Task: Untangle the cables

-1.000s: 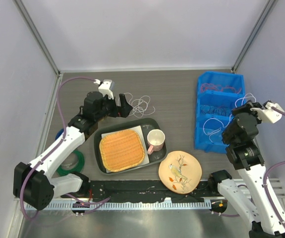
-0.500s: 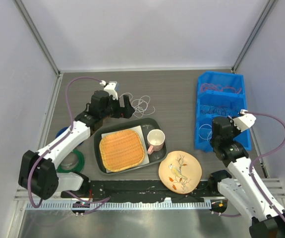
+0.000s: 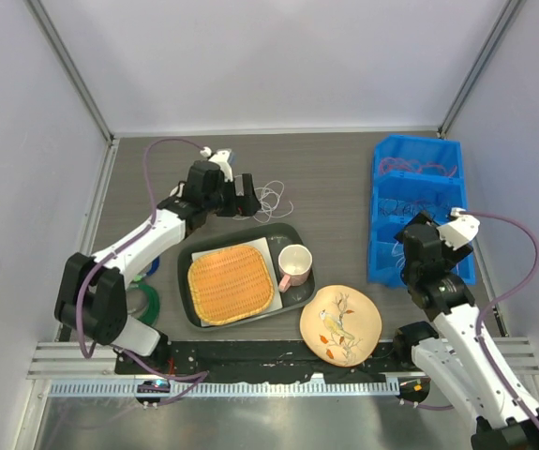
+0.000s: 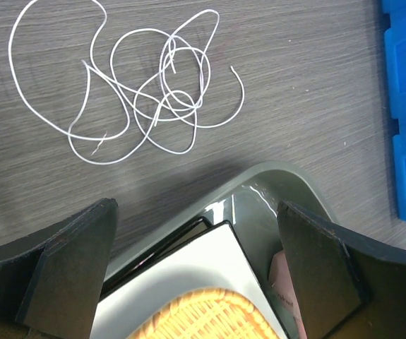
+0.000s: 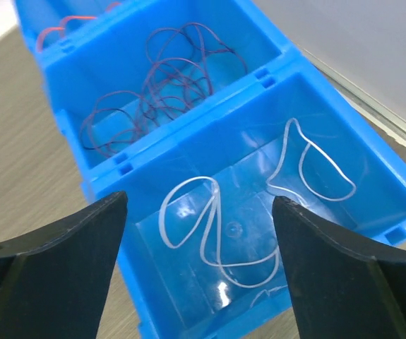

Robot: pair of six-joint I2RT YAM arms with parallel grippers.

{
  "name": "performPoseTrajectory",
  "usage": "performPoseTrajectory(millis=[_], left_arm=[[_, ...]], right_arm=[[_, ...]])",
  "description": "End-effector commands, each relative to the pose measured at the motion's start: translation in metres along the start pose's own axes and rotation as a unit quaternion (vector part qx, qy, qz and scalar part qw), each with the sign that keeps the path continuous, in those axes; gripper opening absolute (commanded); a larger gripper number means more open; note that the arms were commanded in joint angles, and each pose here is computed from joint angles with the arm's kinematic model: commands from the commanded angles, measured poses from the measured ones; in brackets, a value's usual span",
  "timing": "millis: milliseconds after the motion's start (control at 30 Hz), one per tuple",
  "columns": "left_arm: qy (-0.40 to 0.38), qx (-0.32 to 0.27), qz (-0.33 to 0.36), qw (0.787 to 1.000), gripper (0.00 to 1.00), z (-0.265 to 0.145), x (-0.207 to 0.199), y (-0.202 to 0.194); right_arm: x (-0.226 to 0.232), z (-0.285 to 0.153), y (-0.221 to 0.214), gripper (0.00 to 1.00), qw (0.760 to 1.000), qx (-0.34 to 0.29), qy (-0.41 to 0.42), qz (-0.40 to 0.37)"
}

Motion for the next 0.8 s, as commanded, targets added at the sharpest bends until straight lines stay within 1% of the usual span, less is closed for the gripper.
performPoseTrajectory(millis=[0,33,67,100,133,167,200,233,267,300,333,400,433,467,500,533,567,600,633,667,700,733,767], left_arm=[[-0.007,0.015,-0.007,1.0,1.0,0.019,-0.01,0.007],[-0.013,0.008,-0.005,1.0,1.0,0.023,-0.017,0.017],[-0.008,0.013,0.001,1.0,1.0,0.028,-0.015,0.019],[0.004,0.032,0.003,0.999,1.0,0.044,-0.009,0.011],[-0.001,0.021,0.008,1.0,1.0,0.049,-0.018,0.027],[0.018,0.038,0.014,0.999,1.0,0.056,-0.011,0.025],[0.023,0.045,0.021,0.999,1.0,0.064,-0.012,0.028],[0.026,0.049,0.03,0.998,1.0,0.081,-0.014,0.035],[0.031,0.064,0.051,0.996,1.0,0.087,-0.01,0.034],[0.02,0.078,0.075,0.994,1.0,0.094,-0.012,0.034],[0.007,0.099,0.096,0.99,1.0,0.11,-0.012,0.032],[0.013,0.131,0.112,0.985,1.0,0.121,-0.001,0.027],[0.001,0.127,0.12,0.985,1.0,0.123,-0.009,0.041],[0.003,0.164,0.119,0.979,1.0,0.132,0.002,0.026],[-0.009,0.173,0.125,0.977,1.0,0.136,0.005,0.027],[-0.022,0.168,0.134,0.976,1.0,0.138,-0.001,0.037],[-0.008,0.198,0.129,0.972,1.0,0.147,0.012,0.023],[-0.003,0.207,0.131,0.969,1.0,0.15,0.015,0.021],[-0.012,0.206,0.141,0.968,1.0,0.154,0.01,0.028],[0.001,0.224,0.136,0.965,1.0,0.154,0.016,0.023],[0.016,0.227,0.135,0.964,0.98,0.164,0.021,0.022],[0.034,0.232,0.134,0.963,0.93,0.166,0.028,0.021],[0.049,0.239,0.131,0.961,0.91,0.167,0.034,0.018]], right_arm=[[0.015,-0.017,0.037,0.91,0.994,-0.06,0.084,0.023],[0.024,-0.02,0.033,0.92,0.991,-0.059,0.121,0.018],[0.028,-0.023,0.035,0.94,0.988,-0.067,0.139,0.019],[0.031,-0.03,0.044,0.94,0.982,-0.09,0.164,0.029],[0.035,-0.031,0.04,0.95,0.979,-0.093,0.181,0.025],[0.044,-0.036,0.039,0.96,0.971,-0.096,0.217,0.022],[0.047,-0.04,0.044,0.96,0.966,-0.111,0.233,0.029],[0.049,-0.042,0.041,0.96,0.962,-0.116,0.245,0.027],[0.055,-0.046,0.041,0.96,0.955,-0.12,0.269,0.022],[0.057,-0.049,0.045,0.96,0.952,-0.129,0.278,0.024],[0.059,-0.049,0.043,0.96,0.95,-0.129,0.283,0.025],[0.063,-0.053,0.044,0.96,0.944,-0.131,0.301,0.019],[0.064,-0.055,0.046,0.96,0.943,-0.132,0.306,0.021],[0.066,-0.056,0.046,0.96,0.941,-0.13,0.312,0.02],[0.068,-0.059,0.045,0.96,0.938,-0.129,0.322,0.018],[0.068,-0.059,0.045,0.96,0.937,-0.128,0.324,0.019],[0.068,-0.06,0.045,0.96,0.937,-0.128,0.325,0.026],[0.067,-0.059,0.046,0.96,0.938,-0.129,0.319,0.03],[0.065,-0.057,0.045,0.96,0.941,-0.129,0.312,0.033],[0.063,-0.057,0.046,0.96,0.942,-0.131,0.308,0.039],[0.061,-0.057,0.045,0.96,0.943,-0.131,0.304,0.039],[0.058,-0.055,0.044,0.96,0.945,-0.131,0.296,0.04],[0.057,-0.056,0.046,0.96,0.946,-0.133,0.293,0.043]])
Point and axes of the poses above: each gripper's point midway between its finger pads, its own z axis out along the fingers, its own x axis along the line the jaws close on, y = z × x, the point moved 2 cm from there along -z, back along the fingers, and after that the axes turned 13 degrees about -z, right-handed, at the moved point
